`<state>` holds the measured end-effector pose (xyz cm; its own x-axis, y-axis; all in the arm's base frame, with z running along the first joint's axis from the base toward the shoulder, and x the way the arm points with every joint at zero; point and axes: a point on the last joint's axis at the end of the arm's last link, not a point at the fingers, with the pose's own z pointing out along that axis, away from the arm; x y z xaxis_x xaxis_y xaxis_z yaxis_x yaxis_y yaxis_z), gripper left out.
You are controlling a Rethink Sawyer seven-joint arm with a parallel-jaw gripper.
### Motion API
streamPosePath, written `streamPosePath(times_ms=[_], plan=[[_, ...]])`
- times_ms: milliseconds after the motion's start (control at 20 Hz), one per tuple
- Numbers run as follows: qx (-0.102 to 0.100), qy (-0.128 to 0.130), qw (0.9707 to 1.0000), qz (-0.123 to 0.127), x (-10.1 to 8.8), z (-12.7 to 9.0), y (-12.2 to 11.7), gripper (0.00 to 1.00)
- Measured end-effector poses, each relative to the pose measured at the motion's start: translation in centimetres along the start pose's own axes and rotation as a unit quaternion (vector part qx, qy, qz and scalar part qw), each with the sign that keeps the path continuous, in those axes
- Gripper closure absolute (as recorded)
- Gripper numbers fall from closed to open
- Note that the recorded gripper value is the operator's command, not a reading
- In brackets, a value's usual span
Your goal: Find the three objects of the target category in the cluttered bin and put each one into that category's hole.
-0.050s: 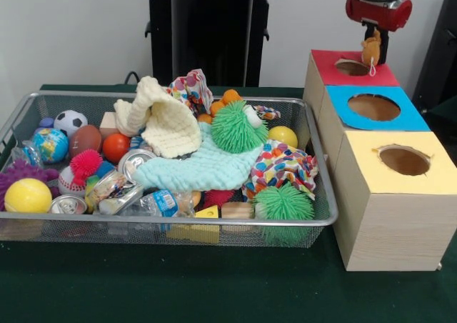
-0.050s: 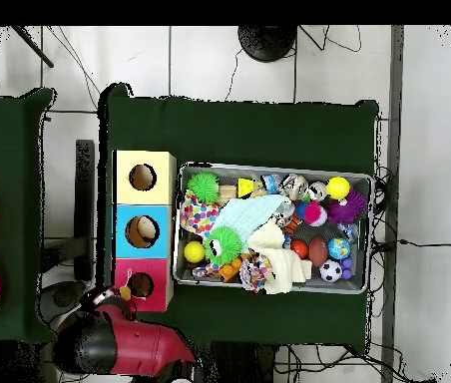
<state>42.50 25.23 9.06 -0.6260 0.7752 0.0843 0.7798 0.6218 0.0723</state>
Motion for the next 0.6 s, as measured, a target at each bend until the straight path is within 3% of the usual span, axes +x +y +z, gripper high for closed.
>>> streamPosePath(times_ms=[600], plan=[[-0.003, -0.005, 0.9998, -0.021, 0.15, -0.03, -0.12, 1.0]])
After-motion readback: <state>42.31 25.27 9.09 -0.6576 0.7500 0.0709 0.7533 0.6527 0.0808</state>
